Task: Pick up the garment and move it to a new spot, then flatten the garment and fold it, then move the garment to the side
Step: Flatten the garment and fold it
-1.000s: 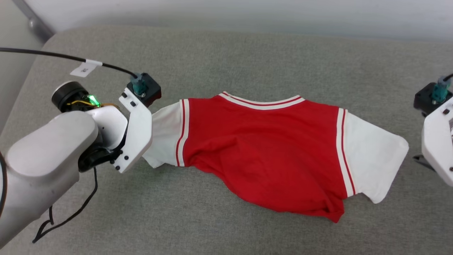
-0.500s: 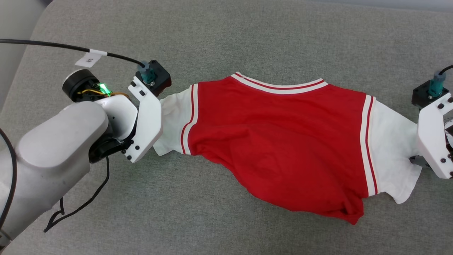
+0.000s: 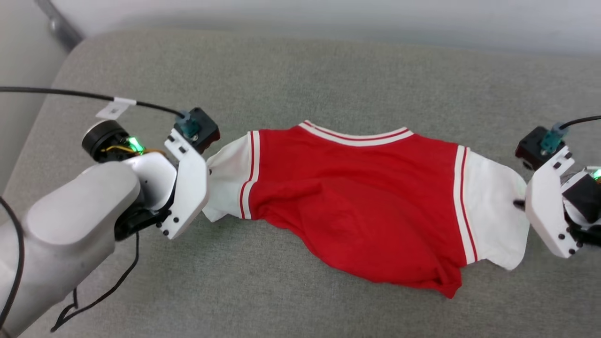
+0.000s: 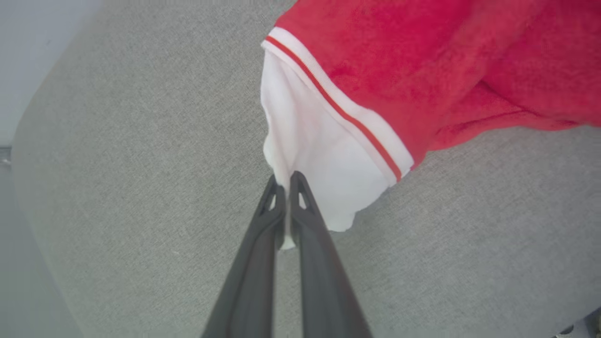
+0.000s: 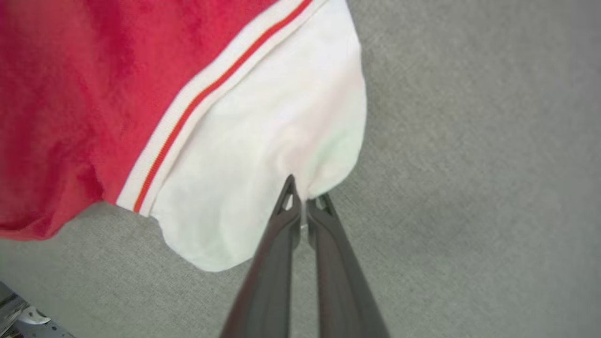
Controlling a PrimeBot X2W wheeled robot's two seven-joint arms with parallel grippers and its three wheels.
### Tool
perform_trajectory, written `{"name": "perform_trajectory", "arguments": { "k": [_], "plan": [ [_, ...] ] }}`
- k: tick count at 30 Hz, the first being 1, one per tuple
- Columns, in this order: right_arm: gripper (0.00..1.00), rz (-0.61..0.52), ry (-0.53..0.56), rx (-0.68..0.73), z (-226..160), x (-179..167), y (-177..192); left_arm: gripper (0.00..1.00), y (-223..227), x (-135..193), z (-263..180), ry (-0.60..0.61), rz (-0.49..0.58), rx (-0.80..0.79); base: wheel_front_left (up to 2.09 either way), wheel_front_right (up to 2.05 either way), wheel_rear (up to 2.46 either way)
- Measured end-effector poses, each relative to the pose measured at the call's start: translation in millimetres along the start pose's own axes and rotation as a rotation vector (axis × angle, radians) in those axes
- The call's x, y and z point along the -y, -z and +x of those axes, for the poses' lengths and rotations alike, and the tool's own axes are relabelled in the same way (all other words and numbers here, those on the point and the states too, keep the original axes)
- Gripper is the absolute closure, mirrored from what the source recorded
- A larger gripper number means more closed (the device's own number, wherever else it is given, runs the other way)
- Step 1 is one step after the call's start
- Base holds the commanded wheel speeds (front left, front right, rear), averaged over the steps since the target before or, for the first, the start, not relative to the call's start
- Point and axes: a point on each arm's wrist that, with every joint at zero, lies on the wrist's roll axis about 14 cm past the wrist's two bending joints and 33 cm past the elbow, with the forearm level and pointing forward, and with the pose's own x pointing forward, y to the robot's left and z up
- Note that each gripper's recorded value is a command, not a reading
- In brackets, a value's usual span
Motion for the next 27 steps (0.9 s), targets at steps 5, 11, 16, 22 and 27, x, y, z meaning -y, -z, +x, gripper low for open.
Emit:
{"name": "perform_trajectory", "arguments": {
  "k": [5, 11, 16, 22, 27],
  "plan": [
    [1.00, -0.012, 0.074, 0.197, -41, 11, -24, 1.00, -11, -3, -29, -0.045, 0.060, 0.087, 0.00, 0.00, 0.00],
    [1.00, -0.019, 0.168, 0.447, -106, 24, -59, 1.00, -53, -3, -71, -0.100, 0.161, 0.273, 0.00, 0.00, 0.00],
    [1.00, -0.041, 0.257, 0.603, -160, 38, -86, 1.00, -106, -13, -112, -0.181, 0.254, 0.453, 0.00, 0.00, 0.00],
    [1.00, -0.079, 0.371, 0.747, -210, 63, -133, 1.00, -176, -32, -146, -0.271, 0.322, 0.637, 0.00, 0.00, 0.00],
    [1.00, -0.135, 0.499, 0.821, -240, 93, -178, 1.00, -231, -65, -167, -0.407, 0.396, 0.748, 0.00, 0.00, 0.00]
  ]
}}
